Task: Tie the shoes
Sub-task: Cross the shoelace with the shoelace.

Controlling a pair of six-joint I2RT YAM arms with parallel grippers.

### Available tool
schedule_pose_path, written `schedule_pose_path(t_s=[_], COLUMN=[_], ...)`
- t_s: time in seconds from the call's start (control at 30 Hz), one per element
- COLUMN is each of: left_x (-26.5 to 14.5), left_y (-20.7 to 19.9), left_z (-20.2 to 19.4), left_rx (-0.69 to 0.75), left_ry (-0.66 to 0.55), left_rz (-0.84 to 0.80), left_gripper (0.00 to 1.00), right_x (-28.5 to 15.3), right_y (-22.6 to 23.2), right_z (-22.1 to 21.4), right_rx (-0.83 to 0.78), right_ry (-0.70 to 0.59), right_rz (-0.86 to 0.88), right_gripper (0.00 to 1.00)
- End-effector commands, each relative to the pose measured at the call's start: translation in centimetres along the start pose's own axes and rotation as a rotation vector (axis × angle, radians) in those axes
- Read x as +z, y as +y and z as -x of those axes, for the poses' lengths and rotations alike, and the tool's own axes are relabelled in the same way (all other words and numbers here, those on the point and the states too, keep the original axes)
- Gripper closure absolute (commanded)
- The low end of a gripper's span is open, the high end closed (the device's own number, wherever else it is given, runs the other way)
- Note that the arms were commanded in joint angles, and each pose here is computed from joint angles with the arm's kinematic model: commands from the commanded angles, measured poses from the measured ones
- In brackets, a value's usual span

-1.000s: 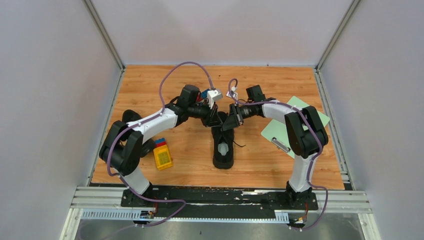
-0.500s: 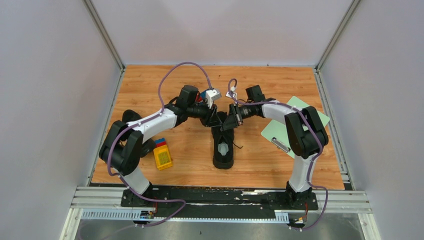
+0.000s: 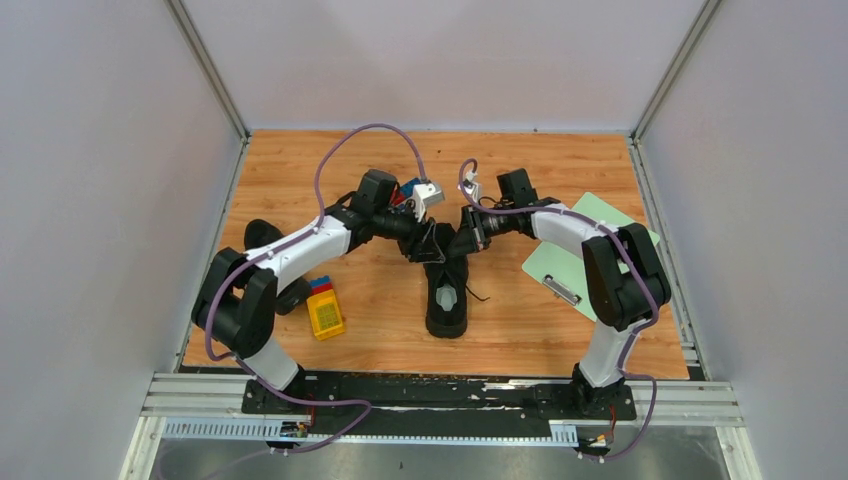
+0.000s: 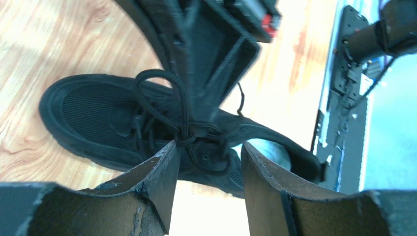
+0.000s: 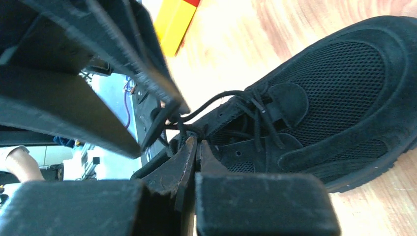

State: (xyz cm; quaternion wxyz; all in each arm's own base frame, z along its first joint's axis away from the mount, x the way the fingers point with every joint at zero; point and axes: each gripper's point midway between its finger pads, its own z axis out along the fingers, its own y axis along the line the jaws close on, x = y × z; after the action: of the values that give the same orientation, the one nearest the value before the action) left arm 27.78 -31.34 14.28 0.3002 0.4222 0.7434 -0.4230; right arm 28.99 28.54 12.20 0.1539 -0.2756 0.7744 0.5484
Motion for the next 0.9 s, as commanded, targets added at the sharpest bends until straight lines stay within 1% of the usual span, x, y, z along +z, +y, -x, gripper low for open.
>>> schedule_pose_path(t_s=[0.0,0.07,0.13,0.2,0.27,0.33,0.43,0.53,0.7,0.77,0.83,0.87], left_x=[-1.9,-2.1,-2.0,-1.8,-1.5,-1.1,-0.4,0.2,1.4,1.7,1.8,1.9], left_y=[-3.1,-3.0,-2.3,-0.9,0.8,1.4,1.5,1.4,1.4,1.2,1.2,0.9], left_z=[3.0,3.3,3.8,4.2,4.5,4.9,5.4,6.1,6.5,6.7,6.9,7.0], left_rx=[0.151,0.169,0.149,0.084,-0.004,-0.037,-0.051,-0.05,-0.034,-0.031,-0.03,-0.025], left_ry=[-0.023,-0.018,-0.028,-0.042,-0.057,-0.073,-0.091,-0.114,-0.114,-0.121,-0.127,-0.129], left_rz=[-0.096,-0.087,-0.043,0.037,0.133,0.151,0.145,0.125,0.091,0.074,0.06,0.046], left_gripper=[0.43,0.42,0.42,0.42,0.36,0.35,0.35,0.37,0.42,0.45,0.51,0.56], right_x=[-0.6,-0.6,-0.6,-0.6,-0.5,-0.6,-0.6,-0.6,-0.5,-0.5,-0.4,-0.4], right_y=[0.5,0.4,0.5,0.5,0.5,0.5,0.5,0.5,0.4,0.2,0.1,0.1], right_z=[1.7,1.8,1.9,1.9,1.8,1.8,1.9,1.9,1.8,1.8,1.8,1.8], right_rx=[-0.079,-0.079,-0.082,-0.083,-0.081,-0.079,-0.083,-0.079,-0.074,-0.07,-0.068,-0.068], right_ry=[-0.049,-0.05,-0.05,-0.05,-0.049,-0.049,-0.05,-0.049,-0.047,-0.046,-0.046,-0.046], right_rz=[-0.027,-0.029,-0.029,-0.029,-0.029,-0.031,-0.031,-0.031,-0.03,-0.033,-0.036,-0.038], right_gripper=[1.0,1.0,1.0,1.0,1.0,1.0,1.0,1.0,1.0,1.0,1.0,1.0])
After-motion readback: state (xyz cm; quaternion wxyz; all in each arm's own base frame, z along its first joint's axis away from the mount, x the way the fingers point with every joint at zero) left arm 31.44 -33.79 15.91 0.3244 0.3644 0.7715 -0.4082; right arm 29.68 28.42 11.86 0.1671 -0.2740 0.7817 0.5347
